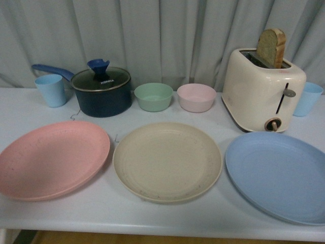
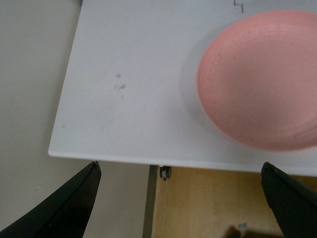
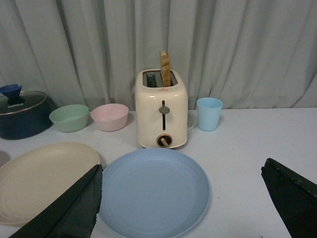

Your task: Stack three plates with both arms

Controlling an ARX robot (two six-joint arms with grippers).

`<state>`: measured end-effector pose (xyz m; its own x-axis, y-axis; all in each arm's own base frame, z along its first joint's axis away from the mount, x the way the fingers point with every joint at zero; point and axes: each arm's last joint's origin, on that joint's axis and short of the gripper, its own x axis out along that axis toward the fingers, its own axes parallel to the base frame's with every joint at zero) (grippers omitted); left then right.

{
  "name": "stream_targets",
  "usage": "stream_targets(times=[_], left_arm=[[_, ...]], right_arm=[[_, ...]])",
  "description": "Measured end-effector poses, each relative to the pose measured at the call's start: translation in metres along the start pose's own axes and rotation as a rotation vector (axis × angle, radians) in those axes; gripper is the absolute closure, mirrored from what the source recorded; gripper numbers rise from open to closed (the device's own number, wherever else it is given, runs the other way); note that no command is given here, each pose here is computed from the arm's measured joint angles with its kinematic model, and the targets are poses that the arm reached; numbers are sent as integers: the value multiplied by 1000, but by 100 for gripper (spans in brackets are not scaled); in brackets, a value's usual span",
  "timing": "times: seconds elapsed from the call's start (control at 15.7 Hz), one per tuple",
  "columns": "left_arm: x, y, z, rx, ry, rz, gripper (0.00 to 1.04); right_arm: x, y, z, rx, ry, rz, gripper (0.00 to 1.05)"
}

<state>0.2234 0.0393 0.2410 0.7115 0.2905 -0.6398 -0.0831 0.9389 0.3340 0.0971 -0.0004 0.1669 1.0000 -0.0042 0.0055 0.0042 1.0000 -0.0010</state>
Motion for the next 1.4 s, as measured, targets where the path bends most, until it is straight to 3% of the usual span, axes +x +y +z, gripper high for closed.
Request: stream_targets(times=[0.26,0.51,0.77,1.08,1.4], left_arm=[[49,-2,57,13,30,-136,7],[121,-14,73,6,208,-248,7],[166,-7,76,-81,308,-348,7],[204,-5,55,-110,411,-362,7],[239,-21,36,-104,450,-368,7]], right_arm=[[0,0,0,0,0,0,6],[0,0,0,0,0,0,6],[0,0,0,0,0,0,6],[0,0,0,0,0,0,6],[0,0,0,0,0,0,6]])
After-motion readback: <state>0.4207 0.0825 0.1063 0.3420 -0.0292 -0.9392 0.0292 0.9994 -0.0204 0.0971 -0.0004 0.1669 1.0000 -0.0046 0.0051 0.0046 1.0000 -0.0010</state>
